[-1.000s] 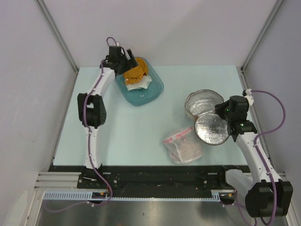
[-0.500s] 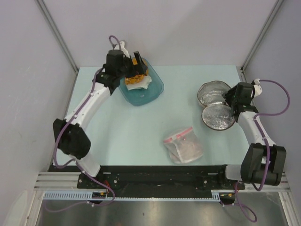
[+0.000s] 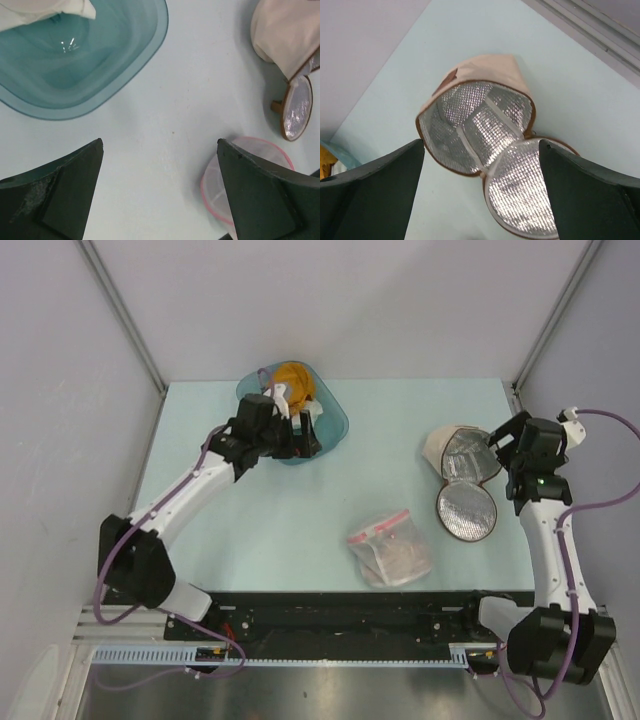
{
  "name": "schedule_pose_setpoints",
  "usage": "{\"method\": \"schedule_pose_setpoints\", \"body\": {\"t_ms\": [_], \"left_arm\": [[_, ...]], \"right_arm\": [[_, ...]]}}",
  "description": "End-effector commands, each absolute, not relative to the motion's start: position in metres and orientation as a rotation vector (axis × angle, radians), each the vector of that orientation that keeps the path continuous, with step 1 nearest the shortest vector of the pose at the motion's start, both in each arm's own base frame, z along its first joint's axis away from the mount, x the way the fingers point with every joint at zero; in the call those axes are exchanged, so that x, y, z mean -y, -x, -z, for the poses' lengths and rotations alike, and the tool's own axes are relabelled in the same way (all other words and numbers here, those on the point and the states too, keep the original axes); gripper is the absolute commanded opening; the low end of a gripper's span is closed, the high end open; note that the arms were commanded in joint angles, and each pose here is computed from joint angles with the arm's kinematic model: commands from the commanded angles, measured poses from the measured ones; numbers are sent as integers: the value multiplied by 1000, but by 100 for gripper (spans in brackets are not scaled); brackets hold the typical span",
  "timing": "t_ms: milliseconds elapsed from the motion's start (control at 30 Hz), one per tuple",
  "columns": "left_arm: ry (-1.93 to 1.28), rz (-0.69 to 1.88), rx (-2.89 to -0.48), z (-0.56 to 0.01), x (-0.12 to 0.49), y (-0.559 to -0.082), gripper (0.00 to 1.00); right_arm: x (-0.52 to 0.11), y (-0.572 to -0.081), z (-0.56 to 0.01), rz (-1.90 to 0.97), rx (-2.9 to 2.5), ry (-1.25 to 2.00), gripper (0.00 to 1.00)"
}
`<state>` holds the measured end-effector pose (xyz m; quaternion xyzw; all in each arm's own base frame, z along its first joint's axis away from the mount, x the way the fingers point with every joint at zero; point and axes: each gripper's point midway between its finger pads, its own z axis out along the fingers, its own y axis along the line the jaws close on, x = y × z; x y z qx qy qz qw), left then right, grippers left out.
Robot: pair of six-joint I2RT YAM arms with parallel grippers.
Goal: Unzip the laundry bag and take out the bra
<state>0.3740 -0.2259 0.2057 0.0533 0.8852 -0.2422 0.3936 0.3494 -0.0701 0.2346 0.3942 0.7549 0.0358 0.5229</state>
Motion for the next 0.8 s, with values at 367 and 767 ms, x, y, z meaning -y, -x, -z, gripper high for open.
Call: {"method": "schedule_pose_setpoints", "body": {"t_ms": [367,767], "left_arm": [[-259,675,-2207,-187,242,-318,100],[-257,657,-2213,-191,244,-322,100]], "right_arm": [[54,-270,-195,-45,-1935,-878,100],[55,-261,-188,-39,-1924,-914,100]]}}
